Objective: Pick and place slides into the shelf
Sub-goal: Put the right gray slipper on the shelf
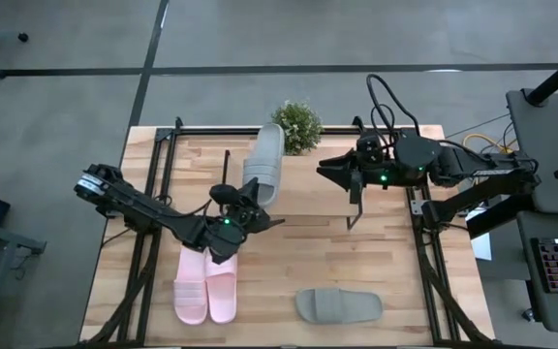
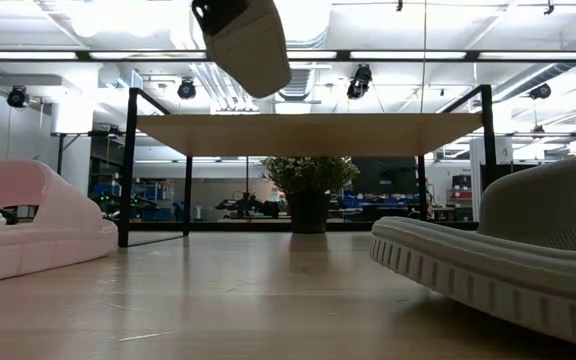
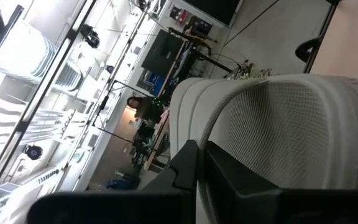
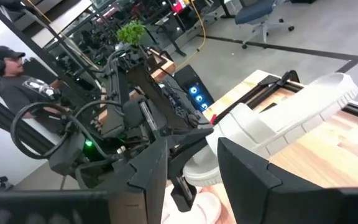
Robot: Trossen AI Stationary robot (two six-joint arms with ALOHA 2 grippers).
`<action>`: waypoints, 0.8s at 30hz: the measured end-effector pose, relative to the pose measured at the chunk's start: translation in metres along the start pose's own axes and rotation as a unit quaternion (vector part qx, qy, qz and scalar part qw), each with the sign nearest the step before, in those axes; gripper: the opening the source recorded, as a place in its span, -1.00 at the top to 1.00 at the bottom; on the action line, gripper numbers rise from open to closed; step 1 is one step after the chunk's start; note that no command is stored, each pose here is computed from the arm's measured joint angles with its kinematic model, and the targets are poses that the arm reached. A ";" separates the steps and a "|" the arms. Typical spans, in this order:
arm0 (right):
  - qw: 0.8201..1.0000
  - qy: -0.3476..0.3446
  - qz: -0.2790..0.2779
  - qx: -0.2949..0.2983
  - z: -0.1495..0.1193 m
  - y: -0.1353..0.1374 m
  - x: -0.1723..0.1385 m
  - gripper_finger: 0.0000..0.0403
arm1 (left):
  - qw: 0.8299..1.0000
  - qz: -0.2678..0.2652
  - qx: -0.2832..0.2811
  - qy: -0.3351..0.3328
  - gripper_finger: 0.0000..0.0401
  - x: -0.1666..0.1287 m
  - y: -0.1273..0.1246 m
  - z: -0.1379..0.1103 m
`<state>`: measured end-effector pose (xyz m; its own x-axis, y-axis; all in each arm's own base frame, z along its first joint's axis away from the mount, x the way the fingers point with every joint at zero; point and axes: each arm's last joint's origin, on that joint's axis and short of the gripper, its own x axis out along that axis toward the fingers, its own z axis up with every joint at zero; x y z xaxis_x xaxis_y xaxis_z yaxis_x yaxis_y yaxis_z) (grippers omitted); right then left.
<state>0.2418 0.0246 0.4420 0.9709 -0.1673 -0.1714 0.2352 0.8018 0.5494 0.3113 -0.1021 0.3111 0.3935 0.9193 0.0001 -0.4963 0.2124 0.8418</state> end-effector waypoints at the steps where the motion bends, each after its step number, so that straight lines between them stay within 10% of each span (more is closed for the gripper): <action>1: 1.000 -0.001 0.001 0.000 0.000 0.000 0.000 0.34 | 1.000 -0.001 -0.001 -0.001 1.00 -0.001 0.001 0.000; 24: 1.000 -0.001 0.000 0.000 0.000 0.000 0.000 0.39 | 0.998 -0.006 0.065 -0.011 1.00 -0.007 -0.031 -0.038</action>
<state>0.2414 0.0246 0.4423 0.9710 -0.1680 -0.1700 0.2349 0.8018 0.5495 0.2941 -0.1026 0.2648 0.4155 0.9096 0.0001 -0.3882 0.1773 0.9044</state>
